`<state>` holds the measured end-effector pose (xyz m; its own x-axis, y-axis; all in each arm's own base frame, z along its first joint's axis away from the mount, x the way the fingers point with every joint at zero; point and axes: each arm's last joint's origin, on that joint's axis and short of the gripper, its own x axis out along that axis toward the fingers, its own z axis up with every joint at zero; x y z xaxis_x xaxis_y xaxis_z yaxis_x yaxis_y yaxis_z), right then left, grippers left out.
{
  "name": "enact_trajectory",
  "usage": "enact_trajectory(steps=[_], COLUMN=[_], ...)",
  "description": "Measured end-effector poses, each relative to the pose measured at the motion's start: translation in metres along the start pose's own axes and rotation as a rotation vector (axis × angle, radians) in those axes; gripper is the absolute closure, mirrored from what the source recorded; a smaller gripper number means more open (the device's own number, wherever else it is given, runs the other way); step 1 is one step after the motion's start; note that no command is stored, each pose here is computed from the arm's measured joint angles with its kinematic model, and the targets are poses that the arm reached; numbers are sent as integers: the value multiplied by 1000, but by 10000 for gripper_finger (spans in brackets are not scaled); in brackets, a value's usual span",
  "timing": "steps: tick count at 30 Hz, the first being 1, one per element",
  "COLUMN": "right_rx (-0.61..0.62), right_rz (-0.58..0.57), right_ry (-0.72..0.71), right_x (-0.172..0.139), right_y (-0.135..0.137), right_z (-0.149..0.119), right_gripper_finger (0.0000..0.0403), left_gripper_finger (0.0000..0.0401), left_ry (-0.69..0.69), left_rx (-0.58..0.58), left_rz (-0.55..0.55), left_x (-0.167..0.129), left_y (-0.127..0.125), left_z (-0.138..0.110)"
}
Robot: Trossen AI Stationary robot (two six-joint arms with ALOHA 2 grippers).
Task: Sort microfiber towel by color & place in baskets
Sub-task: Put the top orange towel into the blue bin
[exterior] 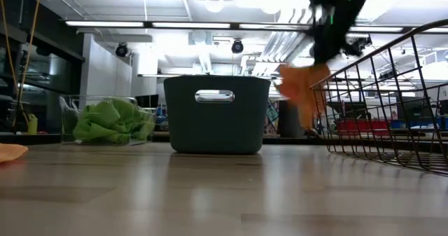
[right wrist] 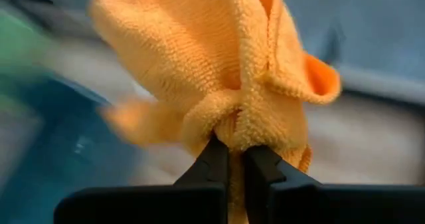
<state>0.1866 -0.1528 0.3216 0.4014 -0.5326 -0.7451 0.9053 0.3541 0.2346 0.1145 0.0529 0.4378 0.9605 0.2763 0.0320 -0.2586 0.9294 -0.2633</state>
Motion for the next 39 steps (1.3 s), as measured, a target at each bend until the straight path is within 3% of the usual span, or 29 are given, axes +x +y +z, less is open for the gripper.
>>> enact_trajectory(steps=[4,9,18,26,31,39], right_rx=[15,-63,-250,-337,-332,-522], right_rz=[276,438,453,383,424,434], right_ry=[-246,-311,-144,58,139,121], right_x=[-53,-70,-10,55,68,56], right_y=[26,67,149,176,183,188], right_z=[23,17,-40,-83,-89,-79], right_gripper_finger=[400,401,402,396,346,176], left_gripper_finger=[201,201,201,201,201,201], left_ry=[0,-29,-87,-85,-87,-84], left_rx=[27,39,50,31,22,12], left_rz=[1,-5,-19,-21,-22,-27], left_x=[0,3,4,4,3,3], left_y=[0,0,-1,-1,-2,-2], left_z=[0,3,8,8,8,8])
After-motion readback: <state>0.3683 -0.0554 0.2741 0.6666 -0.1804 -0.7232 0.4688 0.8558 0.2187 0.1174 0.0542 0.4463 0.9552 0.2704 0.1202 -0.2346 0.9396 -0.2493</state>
